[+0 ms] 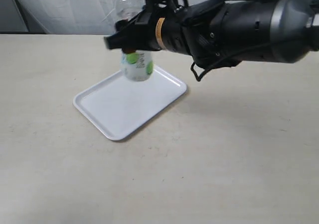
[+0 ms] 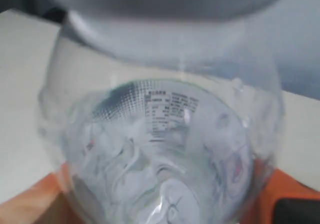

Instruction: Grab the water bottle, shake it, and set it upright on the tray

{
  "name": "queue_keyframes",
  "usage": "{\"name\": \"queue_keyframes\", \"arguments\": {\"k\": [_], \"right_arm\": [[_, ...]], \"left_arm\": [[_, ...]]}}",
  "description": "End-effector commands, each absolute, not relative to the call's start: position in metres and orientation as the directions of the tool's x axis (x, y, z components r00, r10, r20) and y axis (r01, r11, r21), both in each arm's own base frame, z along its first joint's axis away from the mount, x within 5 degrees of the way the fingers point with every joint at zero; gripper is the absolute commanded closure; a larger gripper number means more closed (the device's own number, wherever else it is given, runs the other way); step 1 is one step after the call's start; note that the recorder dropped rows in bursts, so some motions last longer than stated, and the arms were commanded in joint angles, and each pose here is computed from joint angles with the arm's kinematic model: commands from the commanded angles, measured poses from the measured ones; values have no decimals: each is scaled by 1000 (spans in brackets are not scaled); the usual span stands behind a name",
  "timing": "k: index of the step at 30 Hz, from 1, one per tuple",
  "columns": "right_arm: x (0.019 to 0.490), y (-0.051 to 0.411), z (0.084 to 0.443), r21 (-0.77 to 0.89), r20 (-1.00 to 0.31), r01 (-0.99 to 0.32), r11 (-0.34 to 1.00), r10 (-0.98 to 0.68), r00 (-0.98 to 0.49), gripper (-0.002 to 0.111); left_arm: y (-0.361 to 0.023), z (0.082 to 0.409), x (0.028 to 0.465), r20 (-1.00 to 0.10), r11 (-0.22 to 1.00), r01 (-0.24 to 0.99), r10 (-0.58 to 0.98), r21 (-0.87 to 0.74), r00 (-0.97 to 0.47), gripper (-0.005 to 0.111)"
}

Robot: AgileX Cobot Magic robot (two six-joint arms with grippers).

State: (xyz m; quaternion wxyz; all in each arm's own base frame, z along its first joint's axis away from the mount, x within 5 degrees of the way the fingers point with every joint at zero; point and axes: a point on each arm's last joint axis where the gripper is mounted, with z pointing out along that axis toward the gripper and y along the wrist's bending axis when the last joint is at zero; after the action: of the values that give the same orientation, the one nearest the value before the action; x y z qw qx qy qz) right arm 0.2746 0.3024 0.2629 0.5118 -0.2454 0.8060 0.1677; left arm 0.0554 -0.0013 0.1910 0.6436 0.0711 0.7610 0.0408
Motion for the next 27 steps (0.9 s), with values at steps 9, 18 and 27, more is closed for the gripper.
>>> {"name": "queue_keyframes", "arguments": {"k": [9,18,27], "right_arm": [[286,317,265,-40,-911,-794,606,-348,-220,109],[296,317,268,-110,-872,-651,751,-387,-299,109],[303,333,256,49,-796,-584,810,-322,-513,109]], "left_arm": [[-1,191,55,-975,986,55,161,155,-151,106],[-1,191,55,-975,986,55,161,155,-151,106],[-1,191,55,-975,986,54,162,155,-151,106]]}}
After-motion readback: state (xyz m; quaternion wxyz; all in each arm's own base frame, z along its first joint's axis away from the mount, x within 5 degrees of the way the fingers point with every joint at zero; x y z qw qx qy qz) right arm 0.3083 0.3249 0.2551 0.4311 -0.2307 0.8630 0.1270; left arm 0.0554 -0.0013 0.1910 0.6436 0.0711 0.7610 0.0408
